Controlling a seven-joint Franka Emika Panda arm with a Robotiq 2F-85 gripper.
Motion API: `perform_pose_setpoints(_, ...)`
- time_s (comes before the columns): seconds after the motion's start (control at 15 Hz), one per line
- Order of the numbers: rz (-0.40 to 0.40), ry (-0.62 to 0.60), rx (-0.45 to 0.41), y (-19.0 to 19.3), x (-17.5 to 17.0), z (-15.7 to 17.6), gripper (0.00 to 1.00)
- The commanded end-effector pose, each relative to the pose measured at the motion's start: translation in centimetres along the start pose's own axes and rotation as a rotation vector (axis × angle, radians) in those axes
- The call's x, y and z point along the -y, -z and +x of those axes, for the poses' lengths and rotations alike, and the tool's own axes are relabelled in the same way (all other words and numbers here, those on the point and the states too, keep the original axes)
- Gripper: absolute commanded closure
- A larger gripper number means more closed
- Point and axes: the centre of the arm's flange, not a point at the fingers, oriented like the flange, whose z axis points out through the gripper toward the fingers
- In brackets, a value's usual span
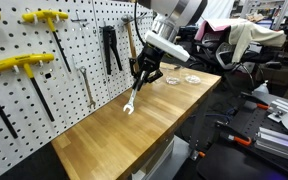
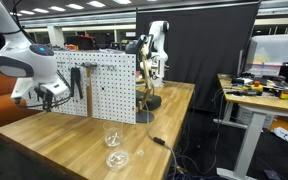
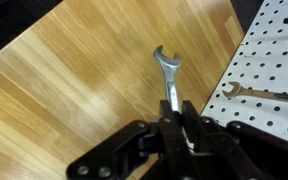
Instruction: Uncover the jar and then get the wrench from the wall and put it on the table
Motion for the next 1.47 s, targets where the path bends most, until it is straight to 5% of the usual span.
perform_pose_setpoints(0.0, 0.006, -0.034, 0.041, -0.7, 0.0, -0.2, 0.96)
perform_pose_setpoints(1.13, -0.008, -0.094, 0.207, -3.7, 0.6, -1.7, 0.89)
perform_pose_setpoints(1.27, -0.008, -0.09, 0.2, -4.6, 1.0, -1.4, 0.64)
perform_pose_setpoints(1.4, -0.005, -0.09, 0.187, -5.5, 1.5, -0.7, 0.54)
